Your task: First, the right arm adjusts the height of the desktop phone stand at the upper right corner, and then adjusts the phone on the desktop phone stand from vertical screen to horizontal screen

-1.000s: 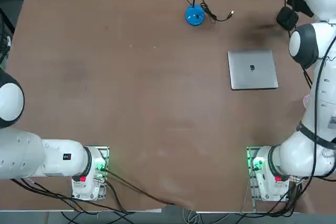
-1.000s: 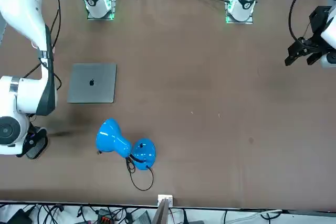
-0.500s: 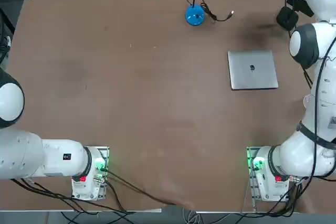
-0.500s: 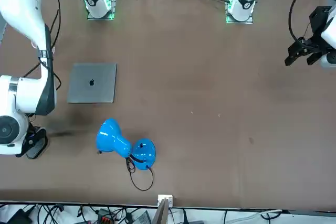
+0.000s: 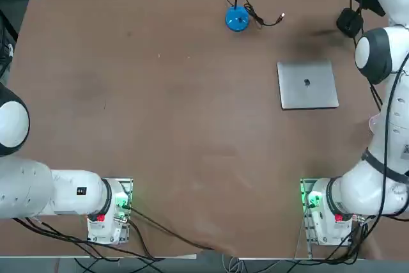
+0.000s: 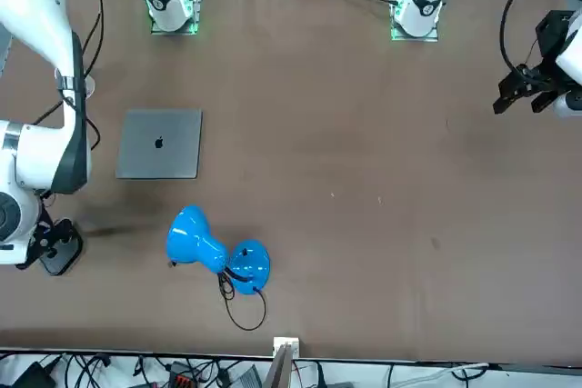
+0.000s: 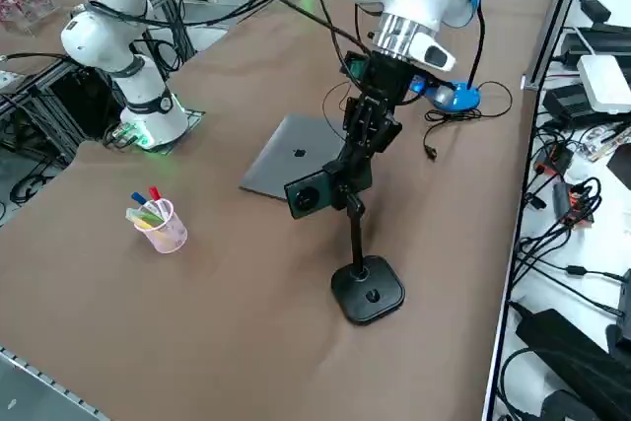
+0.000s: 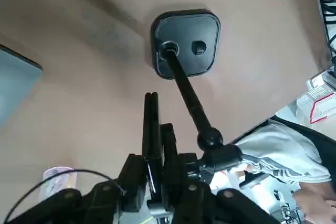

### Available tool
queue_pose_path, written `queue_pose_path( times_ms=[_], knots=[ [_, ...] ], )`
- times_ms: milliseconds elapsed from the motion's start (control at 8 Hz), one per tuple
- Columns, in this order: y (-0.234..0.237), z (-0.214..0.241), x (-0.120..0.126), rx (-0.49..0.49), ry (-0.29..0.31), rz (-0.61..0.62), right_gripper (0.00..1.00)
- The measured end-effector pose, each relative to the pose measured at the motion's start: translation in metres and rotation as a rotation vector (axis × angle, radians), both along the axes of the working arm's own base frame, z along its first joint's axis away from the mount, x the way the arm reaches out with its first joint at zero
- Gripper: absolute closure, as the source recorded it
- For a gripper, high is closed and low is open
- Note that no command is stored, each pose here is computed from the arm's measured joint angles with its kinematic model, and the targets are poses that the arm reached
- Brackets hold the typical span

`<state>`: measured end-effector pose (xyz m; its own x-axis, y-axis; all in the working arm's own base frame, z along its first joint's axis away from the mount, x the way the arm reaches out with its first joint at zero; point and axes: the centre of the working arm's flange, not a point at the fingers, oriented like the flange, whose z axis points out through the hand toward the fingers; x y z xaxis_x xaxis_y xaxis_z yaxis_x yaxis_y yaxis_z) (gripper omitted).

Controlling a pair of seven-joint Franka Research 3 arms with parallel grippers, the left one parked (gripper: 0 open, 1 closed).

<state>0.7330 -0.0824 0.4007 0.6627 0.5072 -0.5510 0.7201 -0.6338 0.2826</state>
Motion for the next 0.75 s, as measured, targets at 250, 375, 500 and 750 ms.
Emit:
queue_pose_path(
  times_ms=[250, 375, 500, 750],
  knots=[
    [0.001, 0.002, -0.001, 0.000, 0.002, -0.001, 0.74],
    [0.002, 0.008, -0.002, 0.000, -0.002, -0.002, 0.69],
    [0.004, 0.014, -0.003, 0.001, -0.007, 0.000, 0.53],
    [0.007, 0.026, -0.003, 0.002, -0.026, 0.005, 0.18]
  ],
)
